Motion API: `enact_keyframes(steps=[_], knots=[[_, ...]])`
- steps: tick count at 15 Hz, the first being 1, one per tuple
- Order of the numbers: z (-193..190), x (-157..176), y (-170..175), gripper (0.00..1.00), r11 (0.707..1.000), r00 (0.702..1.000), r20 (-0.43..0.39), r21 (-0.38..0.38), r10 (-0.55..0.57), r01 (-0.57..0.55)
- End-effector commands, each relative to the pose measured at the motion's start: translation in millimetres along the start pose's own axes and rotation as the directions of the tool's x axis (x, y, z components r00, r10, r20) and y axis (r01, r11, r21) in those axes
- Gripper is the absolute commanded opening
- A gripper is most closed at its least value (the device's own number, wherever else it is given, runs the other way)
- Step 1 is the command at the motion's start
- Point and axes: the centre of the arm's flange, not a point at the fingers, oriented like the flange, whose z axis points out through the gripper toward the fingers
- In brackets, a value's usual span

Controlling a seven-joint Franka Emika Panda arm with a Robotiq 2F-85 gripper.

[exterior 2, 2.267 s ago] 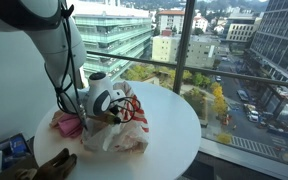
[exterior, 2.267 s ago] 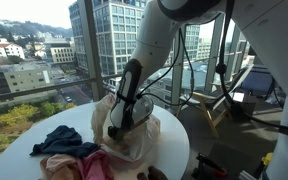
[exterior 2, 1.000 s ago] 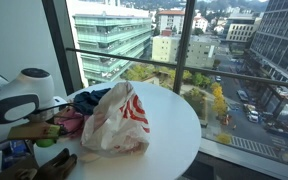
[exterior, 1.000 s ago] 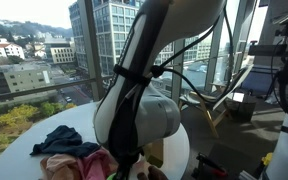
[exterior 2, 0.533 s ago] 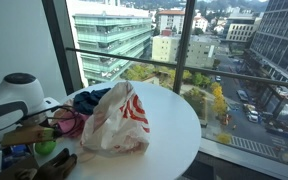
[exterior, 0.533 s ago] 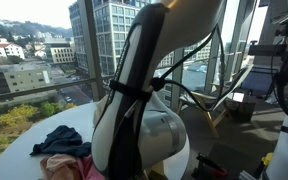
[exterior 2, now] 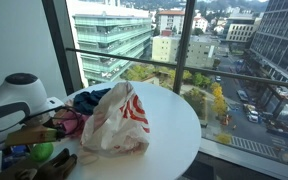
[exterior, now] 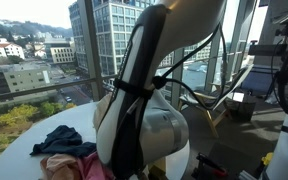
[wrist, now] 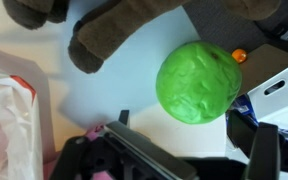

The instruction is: Take the items out of the white plastic bag.

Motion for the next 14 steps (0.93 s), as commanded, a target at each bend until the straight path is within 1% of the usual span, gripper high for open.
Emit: enact_keyframes(steps=[1,3,6,8,10,12,14], knots=[[-41.3,6.9,11.4,1.00,0.997,0.994,-0.088,-0.028,0.063,-0.066],[-60.1,18.3,22.1,1.00,0.992,0.985,-0.133,-0.043,0.111,-0.117],[-84.8,29.6,41.0,1.00,0.977,0.970,-0.177,-0.104,0.166,-0.186],[-98.1,29.2,54.6,1.00,0.959,0.963,-0.181,-0.164,0.200,-0.230],[-109.9,20.2,69.8,1.00,0.936,0.950,-0.201,-0.212,0.238,-0.280],[-123.4,13.6,90.1,1.00,0.910,0.931,-0.220,-0.236,0.292,-0.341],[-134.8,8.5,109.8,1.00,0.884,0.906,-0.252,-0.243,0.340,-0.399]])
